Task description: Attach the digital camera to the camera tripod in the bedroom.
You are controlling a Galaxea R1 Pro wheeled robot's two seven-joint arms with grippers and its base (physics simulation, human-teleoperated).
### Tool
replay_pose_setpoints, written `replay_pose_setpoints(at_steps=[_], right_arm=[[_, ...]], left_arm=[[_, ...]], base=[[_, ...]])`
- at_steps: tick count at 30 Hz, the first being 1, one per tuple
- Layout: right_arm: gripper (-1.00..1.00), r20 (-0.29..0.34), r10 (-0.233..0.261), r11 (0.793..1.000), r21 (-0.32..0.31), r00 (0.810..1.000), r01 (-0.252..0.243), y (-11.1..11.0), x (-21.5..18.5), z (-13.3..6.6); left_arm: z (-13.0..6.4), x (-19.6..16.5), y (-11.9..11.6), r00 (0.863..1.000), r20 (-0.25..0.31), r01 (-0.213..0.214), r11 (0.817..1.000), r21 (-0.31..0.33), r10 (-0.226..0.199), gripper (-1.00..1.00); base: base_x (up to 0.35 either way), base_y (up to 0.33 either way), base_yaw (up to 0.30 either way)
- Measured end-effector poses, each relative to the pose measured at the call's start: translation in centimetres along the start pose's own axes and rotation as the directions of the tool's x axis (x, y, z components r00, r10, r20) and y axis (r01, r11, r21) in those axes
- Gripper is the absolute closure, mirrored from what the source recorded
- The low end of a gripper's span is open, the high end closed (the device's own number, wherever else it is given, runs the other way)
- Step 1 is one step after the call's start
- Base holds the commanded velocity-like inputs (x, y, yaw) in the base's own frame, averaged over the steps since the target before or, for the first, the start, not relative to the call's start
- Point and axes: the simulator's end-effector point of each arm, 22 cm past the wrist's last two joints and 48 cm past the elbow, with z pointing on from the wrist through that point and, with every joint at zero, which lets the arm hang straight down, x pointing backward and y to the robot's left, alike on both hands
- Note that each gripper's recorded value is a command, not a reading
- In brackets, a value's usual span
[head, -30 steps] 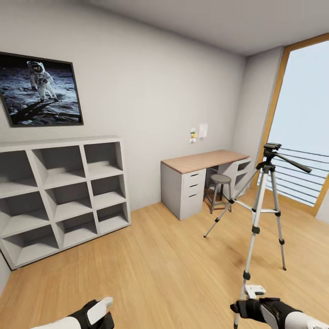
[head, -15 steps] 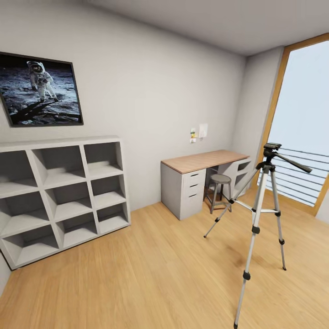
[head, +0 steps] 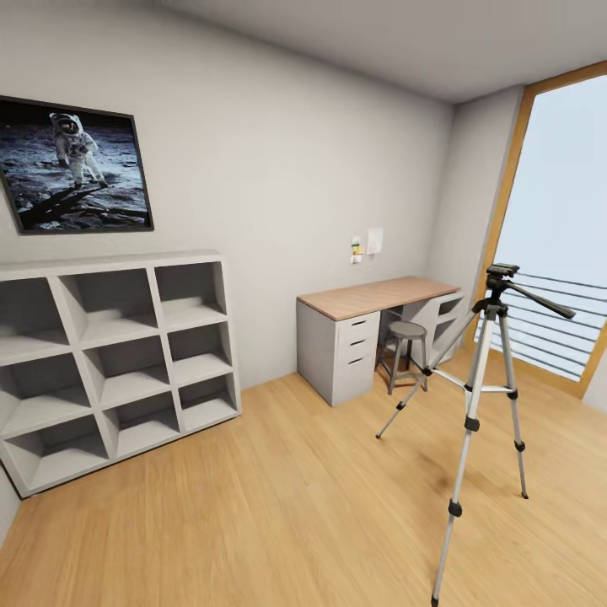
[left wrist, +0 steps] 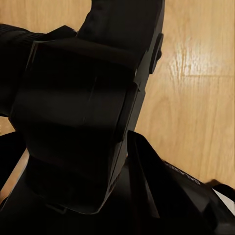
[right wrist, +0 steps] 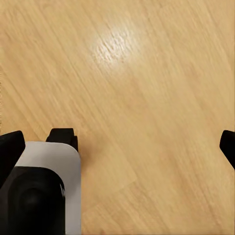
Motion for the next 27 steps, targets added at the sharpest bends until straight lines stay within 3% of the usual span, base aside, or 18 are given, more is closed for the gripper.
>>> replay_pose_setpoints(at_steps=[7, 27], right_arm=[[-1.00, 0.002, 0.001, 1.000, -0.016, 1.000, -0.001, 1.2, -0.1, -0.1], [-1.00, 0.033, -0.010, 1.000, -0.016, 0.999, 0.010, 0.9, -1.3, -2.7]], left_arm=[[-0.1, 0.4, 0.2, 1.000, -0.004, -0.006, 1.000, -0.002, 0.006, 1.00], [-2.7, 0.2, 0.6, 1.000, -0.004, -0.007, 1.000, -0.007, 0.007, 1.00]], base=[[0.000, 0.000, 0.000], [0.000, 0.000, 0.000]])
